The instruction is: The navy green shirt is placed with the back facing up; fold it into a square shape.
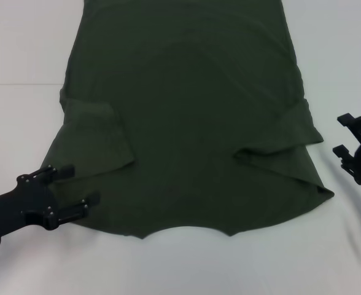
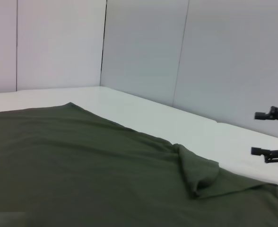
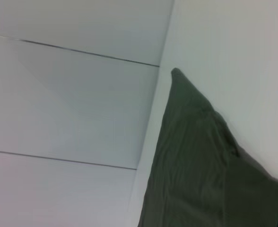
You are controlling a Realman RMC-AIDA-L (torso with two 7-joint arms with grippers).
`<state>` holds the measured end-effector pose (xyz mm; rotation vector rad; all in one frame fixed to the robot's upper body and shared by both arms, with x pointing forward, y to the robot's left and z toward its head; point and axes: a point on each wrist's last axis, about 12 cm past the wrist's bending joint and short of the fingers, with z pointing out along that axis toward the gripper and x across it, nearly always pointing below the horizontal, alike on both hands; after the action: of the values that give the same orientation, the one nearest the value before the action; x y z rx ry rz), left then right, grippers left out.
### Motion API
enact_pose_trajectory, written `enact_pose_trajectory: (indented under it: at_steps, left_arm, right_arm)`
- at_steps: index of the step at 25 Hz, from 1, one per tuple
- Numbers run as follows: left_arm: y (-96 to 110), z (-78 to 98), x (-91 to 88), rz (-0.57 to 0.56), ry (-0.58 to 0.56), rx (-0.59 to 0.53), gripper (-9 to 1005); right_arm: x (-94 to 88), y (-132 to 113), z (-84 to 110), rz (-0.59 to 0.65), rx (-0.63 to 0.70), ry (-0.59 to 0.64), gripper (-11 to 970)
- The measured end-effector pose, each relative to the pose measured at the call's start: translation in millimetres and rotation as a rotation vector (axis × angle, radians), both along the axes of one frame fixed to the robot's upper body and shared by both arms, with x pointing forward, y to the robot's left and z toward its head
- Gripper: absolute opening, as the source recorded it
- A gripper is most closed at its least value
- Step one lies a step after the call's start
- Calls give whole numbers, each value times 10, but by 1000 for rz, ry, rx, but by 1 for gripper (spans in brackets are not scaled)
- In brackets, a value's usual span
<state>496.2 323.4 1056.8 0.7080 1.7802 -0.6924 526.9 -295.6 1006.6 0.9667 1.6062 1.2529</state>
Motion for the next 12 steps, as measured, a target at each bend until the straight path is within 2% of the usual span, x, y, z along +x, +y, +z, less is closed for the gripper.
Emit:
enact_pose_trajectory:
  at_steps: [12]
  left_arm:
    - [-18, 27, 62, 7, -15, 2, 862]
  right_arm:
    - [232, 85, -37, -65, 14, 109, 935]
